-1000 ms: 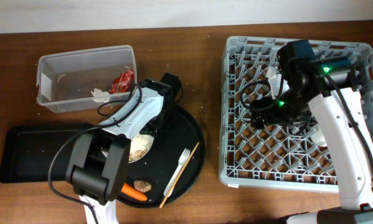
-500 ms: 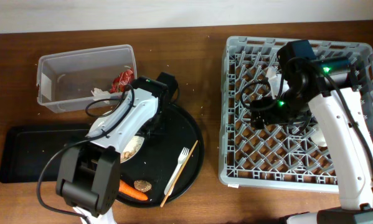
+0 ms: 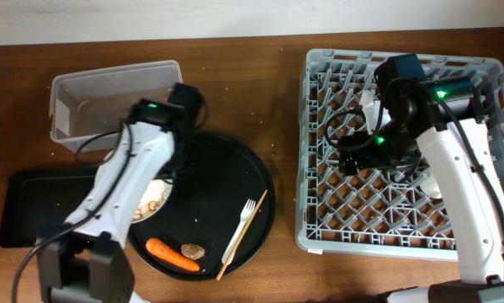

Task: Sort waste into correct bins and load items into the dishwasher rack
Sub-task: 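Tilt the plate over the flat black tray to dump the rice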

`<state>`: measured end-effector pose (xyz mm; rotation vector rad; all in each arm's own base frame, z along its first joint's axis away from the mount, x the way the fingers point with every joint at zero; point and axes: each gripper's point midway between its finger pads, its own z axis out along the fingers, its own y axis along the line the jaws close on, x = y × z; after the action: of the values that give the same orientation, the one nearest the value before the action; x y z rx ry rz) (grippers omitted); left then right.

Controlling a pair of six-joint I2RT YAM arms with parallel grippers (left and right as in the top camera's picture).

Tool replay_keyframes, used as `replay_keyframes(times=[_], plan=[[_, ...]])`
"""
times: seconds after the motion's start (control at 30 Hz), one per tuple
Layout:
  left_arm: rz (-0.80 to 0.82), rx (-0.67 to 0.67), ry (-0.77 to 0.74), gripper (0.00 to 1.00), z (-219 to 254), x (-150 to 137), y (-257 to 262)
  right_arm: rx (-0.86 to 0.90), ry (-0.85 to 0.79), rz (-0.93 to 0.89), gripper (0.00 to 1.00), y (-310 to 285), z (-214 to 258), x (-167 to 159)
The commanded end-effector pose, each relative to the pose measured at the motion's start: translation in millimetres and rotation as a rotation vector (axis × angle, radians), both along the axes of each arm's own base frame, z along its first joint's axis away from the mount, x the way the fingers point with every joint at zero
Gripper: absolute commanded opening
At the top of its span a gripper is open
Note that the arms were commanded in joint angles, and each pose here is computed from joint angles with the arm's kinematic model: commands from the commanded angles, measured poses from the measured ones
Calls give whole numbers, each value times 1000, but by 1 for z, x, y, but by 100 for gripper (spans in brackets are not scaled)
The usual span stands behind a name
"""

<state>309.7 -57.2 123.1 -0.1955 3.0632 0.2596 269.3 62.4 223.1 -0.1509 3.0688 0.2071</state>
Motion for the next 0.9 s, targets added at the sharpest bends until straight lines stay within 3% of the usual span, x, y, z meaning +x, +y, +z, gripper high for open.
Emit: replay_keyframes(times=[0.0, 0.6, 0.87], plan=[[17, -73, -25, 1, 13, 4, 14, -12, 12, 0, 91, -2, -1, -3], [144, -239, -85, 0, 14, 22, 88, -13, 21, 0, 91, -2, -2, -5], [134, -451, -160, 0, 22, 29, 100, -13, 21, -1, 91, -2, -1, -5]])
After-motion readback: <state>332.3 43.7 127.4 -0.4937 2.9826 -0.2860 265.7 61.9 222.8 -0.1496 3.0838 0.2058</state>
